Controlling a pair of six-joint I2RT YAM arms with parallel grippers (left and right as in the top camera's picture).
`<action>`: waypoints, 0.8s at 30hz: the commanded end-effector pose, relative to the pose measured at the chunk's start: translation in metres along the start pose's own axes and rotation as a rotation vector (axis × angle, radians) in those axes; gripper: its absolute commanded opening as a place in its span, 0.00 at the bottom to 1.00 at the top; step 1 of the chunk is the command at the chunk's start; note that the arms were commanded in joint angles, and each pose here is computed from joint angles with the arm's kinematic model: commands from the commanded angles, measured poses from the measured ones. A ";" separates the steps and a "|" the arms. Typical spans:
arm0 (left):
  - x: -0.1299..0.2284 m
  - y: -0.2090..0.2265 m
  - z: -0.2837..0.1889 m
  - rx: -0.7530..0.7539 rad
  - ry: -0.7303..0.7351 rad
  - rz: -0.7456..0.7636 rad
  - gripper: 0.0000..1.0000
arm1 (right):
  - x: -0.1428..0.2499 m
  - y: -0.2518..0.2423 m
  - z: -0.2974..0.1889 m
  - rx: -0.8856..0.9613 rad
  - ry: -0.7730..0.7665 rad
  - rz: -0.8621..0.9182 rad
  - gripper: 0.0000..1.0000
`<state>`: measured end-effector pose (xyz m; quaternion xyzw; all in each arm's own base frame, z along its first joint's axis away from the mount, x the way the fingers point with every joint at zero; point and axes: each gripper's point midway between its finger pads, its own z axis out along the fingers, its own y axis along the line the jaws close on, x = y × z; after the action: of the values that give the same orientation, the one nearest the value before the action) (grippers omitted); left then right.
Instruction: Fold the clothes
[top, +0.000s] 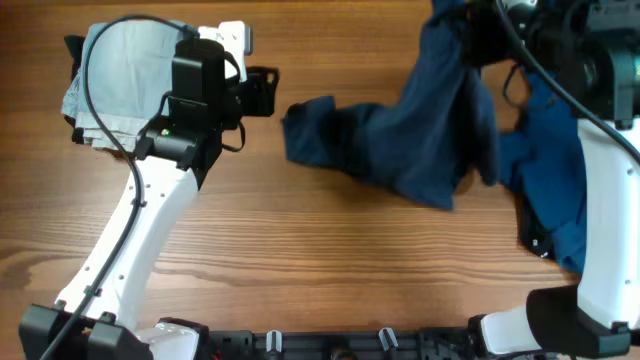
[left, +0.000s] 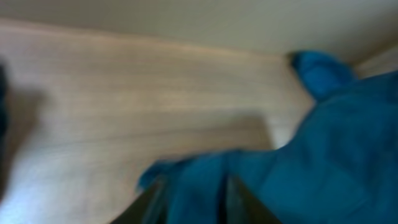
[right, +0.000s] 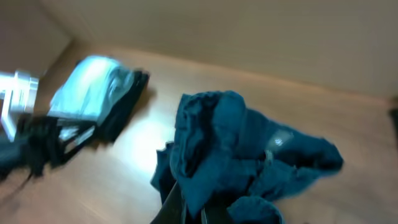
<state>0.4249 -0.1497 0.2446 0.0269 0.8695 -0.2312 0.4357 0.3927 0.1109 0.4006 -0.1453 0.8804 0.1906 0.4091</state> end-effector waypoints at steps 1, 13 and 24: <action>-0.003 -0.011 0.015 0.121 -0.004 0.038 0.39 | 0.014 0.039 -0.032 -0.148 0.008 -0.115 0.04; 0.054 -0.058 0.063 0.758 0.158 0.088 0.69 | 0.073 0.081 -0.085 -0.305 0.137 -0.223 0.04; 0.116 -0.149 0.031 1.338 0.230 0.312 0.88 | 0.072 0.084 -0.086 -0.322 0.135 -0.200 0.04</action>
<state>0.3588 -0.2939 0.2004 0.4077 0.5949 -0.6342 0.2786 0.2610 0.1305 0.4062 -0.2973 0.8596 0.2518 0.3306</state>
